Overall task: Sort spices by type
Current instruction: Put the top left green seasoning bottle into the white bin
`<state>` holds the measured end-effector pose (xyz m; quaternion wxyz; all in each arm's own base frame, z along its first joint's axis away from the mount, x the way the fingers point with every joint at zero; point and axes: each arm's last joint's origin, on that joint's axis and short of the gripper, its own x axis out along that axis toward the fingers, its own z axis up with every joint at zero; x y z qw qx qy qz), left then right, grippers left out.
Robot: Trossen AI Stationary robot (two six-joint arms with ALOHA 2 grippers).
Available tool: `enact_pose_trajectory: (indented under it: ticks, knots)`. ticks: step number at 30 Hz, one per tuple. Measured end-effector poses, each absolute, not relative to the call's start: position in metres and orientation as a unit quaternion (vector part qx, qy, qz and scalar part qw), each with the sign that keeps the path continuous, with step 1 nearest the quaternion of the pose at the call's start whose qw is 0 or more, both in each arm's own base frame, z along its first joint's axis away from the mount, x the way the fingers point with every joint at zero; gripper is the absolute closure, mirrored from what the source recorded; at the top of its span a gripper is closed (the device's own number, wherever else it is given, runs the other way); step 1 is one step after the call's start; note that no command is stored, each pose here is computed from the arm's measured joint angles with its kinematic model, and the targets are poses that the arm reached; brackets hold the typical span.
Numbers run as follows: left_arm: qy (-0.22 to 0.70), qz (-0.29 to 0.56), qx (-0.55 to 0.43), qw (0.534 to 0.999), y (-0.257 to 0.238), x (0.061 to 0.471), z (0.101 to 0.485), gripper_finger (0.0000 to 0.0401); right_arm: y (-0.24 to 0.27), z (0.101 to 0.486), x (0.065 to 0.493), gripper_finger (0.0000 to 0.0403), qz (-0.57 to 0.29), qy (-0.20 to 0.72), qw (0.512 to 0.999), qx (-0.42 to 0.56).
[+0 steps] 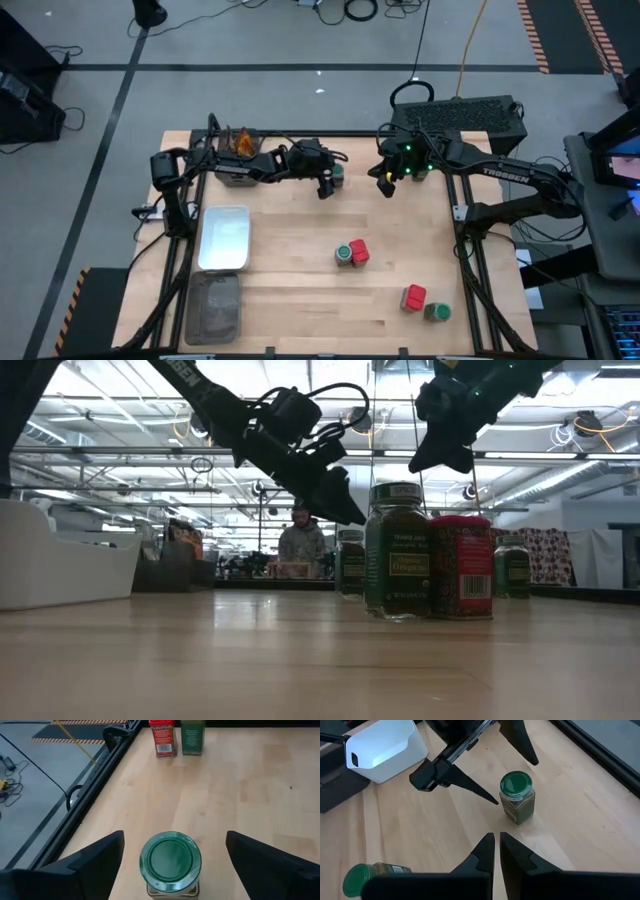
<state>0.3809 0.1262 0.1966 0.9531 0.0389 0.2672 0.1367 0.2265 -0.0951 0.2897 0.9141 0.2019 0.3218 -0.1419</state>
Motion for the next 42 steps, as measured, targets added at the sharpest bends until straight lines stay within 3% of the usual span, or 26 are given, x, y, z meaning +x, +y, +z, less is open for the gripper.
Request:
enact_pose_trajectory:
  ticks: [13,26,42]
  knots:
    - [0.285,0.134,0.002,0.949,0.134,0.386,0.171,0.0040,-0.096,0.291,0.228,0.0394,-0.138,0.312,0.920,0.190]
    - [0.272,0.137,0.005,0.952,0.134,0.387,0.174,0.0043,-0.105,0.278,0.248,0.0394,-0.133,0.311,0.925,0.172]
    - [0.279,0.139,0.004,0.950,0.134,0.387,0.172,0.0130,-0.106,0.274,0.251,0.0394,-0.131,0.315,0.925,0.169]
